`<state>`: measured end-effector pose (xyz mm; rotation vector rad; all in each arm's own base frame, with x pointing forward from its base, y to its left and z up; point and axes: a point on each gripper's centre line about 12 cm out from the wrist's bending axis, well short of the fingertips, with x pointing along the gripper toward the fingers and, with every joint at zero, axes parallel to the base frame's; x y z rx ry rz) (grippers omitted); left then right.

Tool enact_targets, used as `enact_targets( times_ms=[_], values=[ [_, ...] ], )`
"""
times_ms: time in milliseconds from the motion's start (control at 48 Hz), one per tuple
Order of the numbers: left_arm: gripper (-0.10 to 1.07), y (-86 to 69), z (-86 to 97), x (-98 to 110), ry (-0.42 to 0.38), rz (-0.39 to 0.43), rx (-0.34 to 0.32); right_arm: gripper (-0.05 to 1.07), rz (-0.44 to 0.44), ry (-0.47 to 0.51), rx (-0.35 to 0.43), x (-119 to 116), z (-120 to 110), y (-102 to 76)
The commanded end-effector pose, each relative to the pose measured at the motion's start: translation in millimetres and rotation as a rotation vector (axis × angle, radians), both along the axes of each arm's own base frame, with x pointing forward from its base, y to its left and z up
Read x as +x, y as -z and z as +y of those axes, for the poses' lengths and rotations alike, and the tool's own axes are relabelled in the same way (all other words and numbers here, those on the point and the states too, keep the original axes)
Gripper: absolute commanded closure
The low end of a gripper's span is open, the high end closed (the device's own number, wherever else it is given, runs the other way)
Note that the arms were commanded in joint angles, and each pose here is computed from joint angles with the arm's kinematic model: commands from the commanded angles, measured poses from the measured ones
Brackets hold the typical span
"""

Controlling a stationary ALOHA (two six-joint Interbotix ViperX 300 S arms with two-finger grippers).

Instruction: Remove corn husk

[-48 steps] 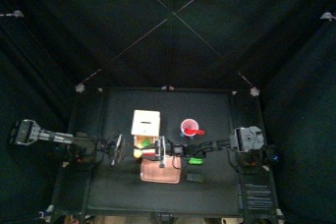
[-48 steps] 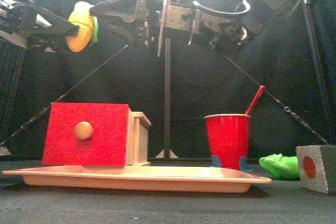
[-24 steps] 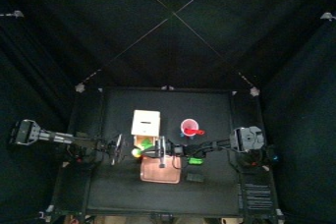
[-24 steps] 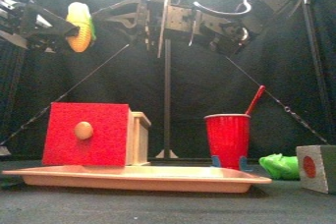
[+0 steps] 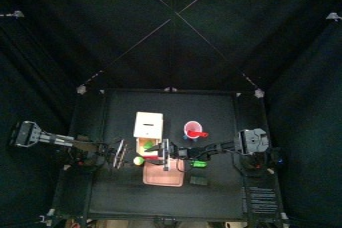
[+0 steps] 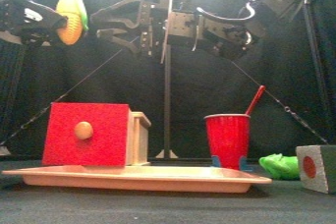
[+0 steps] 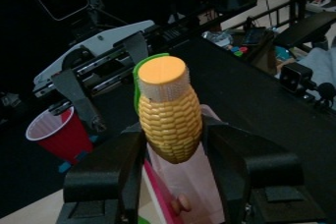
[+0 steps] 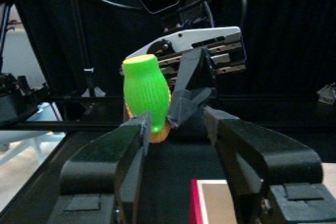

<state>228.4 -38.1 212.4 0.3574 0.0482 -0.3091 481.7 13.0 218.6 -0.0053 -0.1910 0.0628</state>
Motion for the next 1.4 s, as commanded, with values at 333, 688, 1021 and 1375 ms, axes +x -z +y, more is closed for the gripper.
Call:
enact_targets(
  times_ms=[333, 688, 1021, 1375],
  values=[
    [0.36, -4.3, 4.6, 7, -0.027, -0.010, -0.022, 0.14, -0.100, -0.016, -0.013, 7, 3, -37.4],
    [0.36, -5.0, 7.0, 7, -0.040, -0.012, -0.029, 0.14, -0.101, -0.030, -0.022, 9, 6, -37.2],
    [0.36, -4.5, 7.0, 7, -0.040, -0.010, -0.029, 0.14, -0.092, -0.032, -0.020, 19, 8, -30.0],
    [0.36, -4.8, 7.0, 7, -0.040, -0.012, -0.029, 0.17, -0.067, -0.035, -0.026, 21, 10, -26.2]
  ],
)
